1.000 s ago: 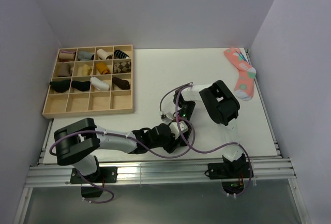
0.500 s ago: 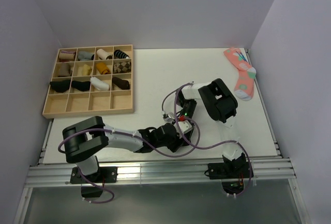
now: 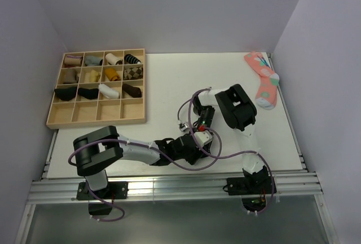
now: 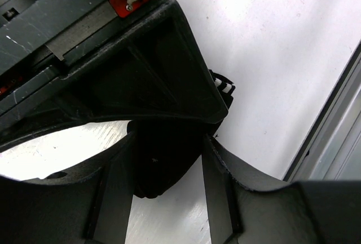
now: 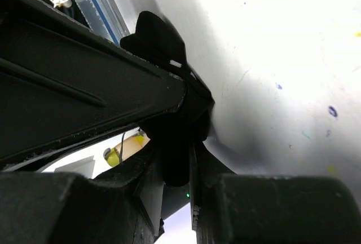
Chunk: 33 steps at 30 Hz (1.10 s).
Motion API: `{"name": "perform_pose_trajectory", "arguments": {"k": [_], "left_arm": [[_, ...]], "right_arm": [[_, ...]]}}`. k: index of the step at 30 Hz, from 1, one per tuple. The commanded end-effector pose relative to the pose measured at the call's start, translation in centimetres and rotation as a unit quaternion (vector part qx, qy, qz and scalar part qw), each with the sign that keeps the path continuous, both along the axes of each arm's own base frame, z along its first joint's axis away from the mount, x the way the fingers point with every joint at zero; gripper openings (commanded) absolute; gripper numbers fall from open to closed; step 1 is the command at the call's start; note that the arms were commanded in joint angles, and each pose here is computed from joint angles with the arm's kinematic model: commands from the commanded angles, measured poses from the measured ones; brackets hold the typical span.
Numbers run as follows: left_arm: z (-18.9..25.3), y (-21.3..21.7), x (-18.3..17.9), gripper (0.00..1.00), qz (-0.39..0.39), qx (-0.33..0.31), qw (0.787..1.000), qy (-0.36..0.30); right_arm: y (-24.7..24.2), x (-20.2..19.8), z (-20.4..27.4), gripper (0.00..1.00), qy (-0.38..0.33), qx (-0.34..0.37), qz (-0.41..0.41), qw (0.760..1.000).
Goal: Roll the socks
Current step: Pick up the sock at the center of the board.
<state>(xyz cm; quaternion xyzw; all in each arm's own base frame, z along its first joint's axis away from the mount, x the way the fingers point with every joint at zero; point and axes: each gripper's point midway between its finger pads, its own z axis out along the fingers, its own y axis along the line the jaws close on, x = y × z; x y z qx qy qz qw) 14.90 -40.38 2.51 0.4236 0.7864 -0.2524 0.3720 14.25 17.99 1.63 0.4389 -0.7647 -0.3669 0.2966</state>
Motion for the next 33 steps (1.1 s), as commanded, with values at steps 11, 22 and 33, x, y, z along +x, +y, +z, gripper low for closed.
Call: {"name": "perform_pose_trajectory", "arguments": {"k": [11,22,33], "left_arm": [[-5.7,2.6,-3.3,0.49,-0.047,0.100,0.992,0.068],[-6.5,3.3,-3.3,0.32,-0.023,0.114,0.990,0.074],[-7.4,3.7,-4.1,0.00,-0.013,0.126,0.987,0.099]], "right_arm": [[0.3,2.6,-1.9,0.22,-0.045,0.008,0.013,0.999],[0.8,2.4,-1.1,0.24,-0.026,0.036,-0.009,0.999],[1.0,2.8,-0.5,0.39,-0.039,0.057,-0.031,0.997]]}}
